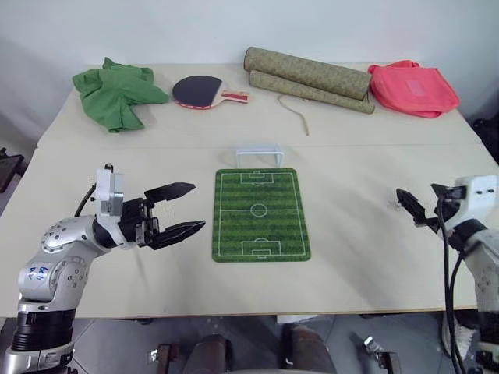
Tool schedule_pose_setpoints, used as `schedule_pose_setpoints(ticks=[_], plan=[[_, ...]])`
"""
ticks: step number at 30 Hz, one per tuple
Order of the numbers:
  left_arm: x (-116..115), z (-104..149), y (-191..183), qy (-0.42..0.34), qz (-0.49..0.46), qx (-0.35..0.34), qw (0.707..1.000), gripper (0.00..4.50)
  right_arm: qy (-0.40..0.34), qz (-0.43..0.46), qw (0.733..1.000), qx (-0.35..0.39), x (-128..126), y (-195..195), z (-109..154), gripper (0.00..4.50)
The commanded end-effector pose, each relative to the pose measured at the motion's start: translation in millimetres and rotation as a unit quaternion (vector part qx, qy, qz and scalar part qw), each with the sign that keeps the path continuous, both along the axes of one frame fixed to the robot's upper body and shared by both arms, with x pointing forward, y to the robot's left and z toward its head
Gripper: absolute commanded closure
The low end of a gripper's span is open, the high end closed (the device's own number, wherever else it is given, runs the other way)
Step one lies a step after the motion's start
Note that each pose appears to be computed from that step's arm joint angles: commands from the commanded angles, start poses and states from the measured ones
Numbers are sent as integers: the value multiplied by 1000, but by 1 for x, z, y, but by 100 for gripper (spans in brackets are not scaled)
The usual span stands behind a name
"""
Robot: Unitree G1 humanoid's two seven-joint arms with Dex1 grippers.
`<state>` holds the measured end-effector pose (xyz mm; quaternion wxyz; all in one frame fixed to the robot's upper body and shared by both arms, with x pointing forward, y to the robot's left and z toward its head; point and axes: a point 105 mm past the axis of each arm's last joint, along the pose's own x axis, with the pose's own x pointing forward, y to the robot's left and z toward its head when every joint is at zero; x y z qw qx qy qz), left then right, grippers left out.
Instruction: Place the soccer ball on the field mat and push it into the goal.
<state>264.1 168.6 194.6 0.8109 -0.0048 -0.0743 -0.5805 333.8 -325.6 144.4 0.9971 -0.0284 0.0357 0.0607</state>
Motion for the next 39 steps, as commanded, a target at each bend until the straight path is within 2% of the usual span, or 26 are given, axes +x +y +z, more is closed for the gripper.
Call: schedule_pose_setpoints(ticks=[1,5,8,17,24,25,26,28,29,33,35,36,39], plan=[[-8,7,-3,-13,-14,-1,1000,0,11,-9,1000,-12,7,-4,-8,2],[-10,5,-5,-12,-15,0,1000,0,14,-6,1000,-15,13,-1,-16,2],[-11,5,-4,-13,-12,1,1000,0,11,-4,1000,-10,15,-1,-17,61],[-13,5,0,-11,1,0,1000,0,3,21,1000,-13,14,2,-20,368],[-13,-4,10,-8,7,9,1000,0,-61,127,990,-26,18,30,16,370],[-15,-9,13,-1,5,14,1000,0,-80,202,976,-29,17,57,31,370],[-18,-16,16,8,-2,23,1000,0,-95,296,950,-34,12,92,46,370],[-24,-26,19,10,-18,38,999,0,-85,440,892,-53,-4,146,52,370],[-28,-32,18,23,-34,51,998,0,-71,482,870,-70,-10,163,47,370],[-34,-49,22,12,-49,75,996,0,-18,617,781,-94,-37,230,25,370],[-33,-55,23,7,-47,74,996,0,-14,657,747,-104,-47,257,16,370],[-33,-58,23,7,-47,78,996,0,-11,671,733,-112,-51,265,11,370],[-35,-60,21,-2,-47,75,996,0,-9,681,721,-124,-50,284,-2,370]])
